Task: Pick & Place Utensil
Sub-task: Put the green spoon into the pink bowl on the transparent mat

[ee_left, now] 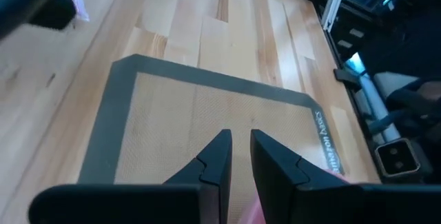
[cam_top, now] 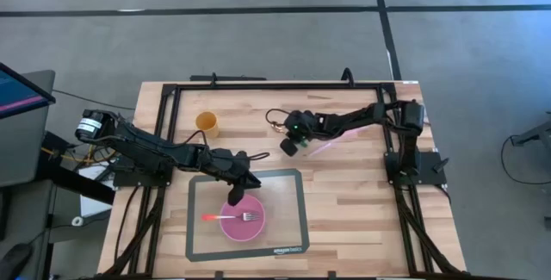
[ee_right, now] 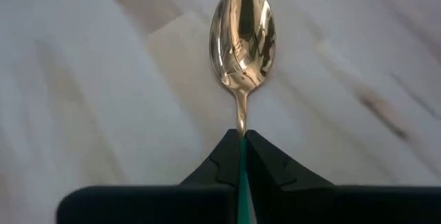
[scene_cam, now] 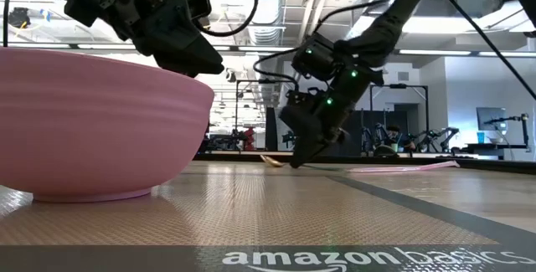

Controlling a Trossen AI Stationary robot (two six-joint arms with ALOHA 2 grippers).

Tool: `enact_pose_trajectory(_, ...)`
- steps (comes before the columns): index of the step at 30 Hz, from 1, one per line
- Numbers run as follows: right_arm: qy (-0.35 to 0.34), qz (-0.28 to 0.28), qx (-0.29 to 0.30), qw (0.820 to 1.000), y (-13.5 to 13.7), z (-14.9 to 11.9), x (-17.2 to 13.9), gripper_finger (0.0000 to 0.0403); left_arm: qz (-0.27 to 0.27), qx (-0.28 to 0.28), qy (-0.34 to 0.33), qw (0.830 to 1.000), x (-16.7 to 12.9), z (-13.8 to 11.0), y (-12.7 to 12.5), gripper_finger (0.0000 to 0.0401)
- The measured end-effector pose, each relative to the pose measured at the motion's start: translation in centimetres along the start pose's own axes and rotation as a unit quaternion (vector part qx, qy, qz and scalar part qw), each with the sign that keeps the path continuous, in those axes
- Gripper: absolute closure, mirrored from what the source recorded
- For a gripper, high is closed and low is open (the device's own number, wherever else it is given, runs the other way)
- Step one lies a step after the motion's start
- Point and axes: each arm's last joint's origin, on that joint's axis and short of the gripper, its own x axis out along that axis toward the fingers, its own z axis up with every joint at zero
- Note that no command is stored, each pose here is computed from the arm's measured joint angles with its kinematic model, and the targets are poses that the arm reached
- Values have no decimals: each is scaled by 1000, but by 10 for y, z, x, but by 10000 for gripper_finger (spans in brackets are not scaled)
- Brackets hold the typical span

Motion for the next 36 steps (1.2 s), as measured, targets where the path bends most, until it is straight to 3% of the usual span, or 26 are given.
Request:
enact_pose_trajectory(16,58,22,-102,993,56,14,-23,400,0,29,0,1000,0,0,0,346)
enact_pose_trajectory(24,137,-1,-132,982,65,-2,-33,401,0,29,0,1000,0,0,0,346)
enact_pose_trajectory(29,186,-51,-155,969,63,-7,-43,400,0,29,0,1000,0,0,0,346)
enact_pose_trajectory(36,150,-45,-141,978,64,6,-80,398,0,29,0,1000,0,0,0,346)
